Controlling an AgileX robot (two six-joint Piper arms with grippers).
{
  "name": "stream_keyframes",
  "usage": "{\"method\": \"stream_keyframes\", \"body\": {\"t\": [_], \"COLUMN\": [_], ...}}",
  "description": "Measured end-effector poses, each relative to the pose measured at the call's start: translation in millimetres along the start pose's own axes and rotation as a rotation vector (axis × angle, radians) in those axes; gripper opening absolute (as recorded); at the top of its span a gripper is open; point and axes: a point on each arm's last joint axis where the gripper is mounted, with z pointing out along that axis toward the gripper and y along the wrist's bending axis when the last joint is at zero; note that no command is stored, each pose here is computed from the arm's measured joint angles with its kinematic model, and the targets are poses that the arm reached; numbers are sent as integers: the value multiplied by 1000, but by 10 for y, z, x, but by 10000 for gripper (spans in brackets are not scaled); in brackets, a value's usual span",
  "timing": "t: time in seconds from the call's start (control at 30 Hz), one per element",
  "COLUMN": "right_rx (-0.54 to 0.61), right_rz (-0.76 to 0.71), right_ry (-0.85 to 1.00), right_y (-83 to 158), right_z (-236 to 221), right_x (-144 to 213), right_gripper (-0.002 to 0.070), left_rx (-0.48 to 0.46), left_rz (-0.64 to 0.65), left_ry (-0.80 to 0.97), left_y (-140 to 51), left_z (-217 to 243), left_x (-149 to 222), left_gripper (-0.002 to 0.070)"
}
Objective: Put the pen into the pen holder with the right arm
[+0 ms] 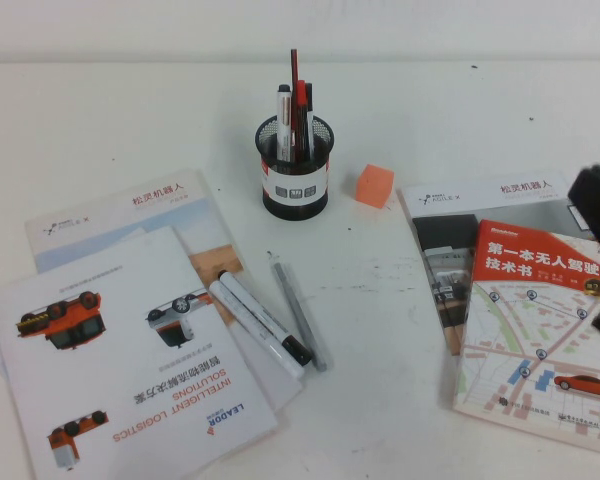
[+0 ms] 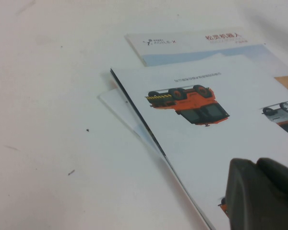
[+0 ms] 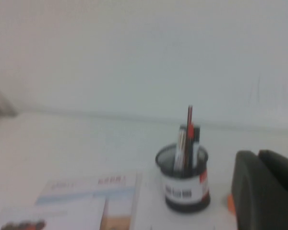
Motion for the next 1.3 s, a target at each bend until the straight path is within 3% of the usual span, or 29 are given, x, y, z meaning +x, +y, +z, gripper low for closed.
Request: {"method": "stream_keyframes", "body": {"t": [0.33,0.6,0.87,1.3], "right_rx": [-5,125,366,507], "right_rz": [-8,-56,-51,-45], "right_ry": [262,178,126,71], "right_y": [-21,-259,-556,-520], "right_z": [-81,-160,-619,-1162], "right_x": [264,511,805,1146], "right_gripper": [-19,-19,-19,-19], "left_rx": [0,0,0,0], "left_rz": [0,0,0,0], "left_ry": [0,0,0,0], "left_y": [0,0,0,0], "left_z": [0,0,0,0], "left_x": [0,0,0,0], "left_gripper": [-2,-2,-3,-2]}}
